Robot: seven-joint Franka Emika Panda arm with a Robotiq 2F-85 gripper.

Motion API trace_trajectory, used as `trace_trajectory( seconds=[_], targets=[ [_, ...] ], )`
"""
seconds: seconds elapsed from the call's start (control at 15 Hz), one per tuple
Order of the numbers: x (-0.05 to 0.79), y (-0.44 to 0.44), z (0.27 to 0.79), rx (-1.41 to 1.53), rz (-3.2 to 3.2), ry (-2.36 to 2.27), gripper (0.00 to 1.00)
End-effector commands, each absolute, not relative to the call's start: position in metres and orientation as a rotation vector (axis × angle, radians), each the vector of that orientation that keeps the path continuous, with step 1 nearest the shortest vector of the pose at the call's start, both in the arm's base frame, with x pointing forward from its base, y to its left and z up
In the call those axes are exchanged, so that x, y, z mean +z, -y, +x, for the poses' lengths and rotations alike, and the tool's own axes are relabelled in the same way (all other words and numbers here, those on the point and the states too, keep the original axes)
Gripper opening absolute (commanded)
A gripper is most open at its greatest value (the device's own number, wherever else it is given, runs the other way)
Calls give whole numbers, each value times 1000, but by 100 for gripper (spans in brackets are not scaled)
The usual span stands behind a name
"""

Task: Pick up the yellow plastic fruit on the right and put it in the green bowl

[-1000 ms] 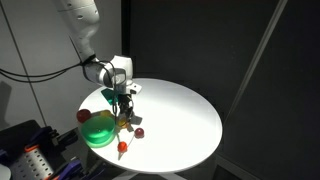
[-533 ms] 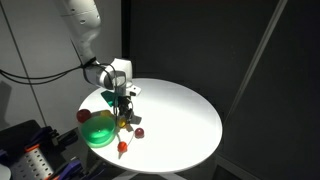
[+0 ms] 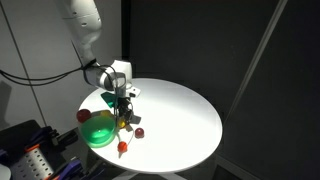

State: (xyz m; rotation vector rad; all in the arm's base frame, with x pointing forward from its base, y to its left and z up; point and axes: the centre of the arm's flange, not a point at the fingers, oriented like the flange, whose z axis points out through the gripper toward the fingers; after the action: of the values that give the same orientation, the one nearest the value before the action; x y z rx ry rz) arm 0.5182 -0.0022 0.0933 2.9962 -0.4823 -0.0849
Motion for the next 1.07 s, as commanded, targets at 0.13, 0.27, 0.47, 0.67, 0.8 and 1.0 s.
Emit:
trace_trajectory(
  seconds=[0.13, 0.27, 0.47, 0.67, 0.8, 1.0],
  targets=[
    [92, 0, 524, -61, 2992, 500, 60],
    [93, 0, 525, -61, 2994, 496, 43],
    [99, -2, 525, -62, 2997, 481, 39],
    [108, -3, 525, -70, 2996, 468, 39],
    [115, -4, 525, -73, 2993, 459, 39],
    [127, -4, 525, -76, 2995, 447, 39]
  ],
)
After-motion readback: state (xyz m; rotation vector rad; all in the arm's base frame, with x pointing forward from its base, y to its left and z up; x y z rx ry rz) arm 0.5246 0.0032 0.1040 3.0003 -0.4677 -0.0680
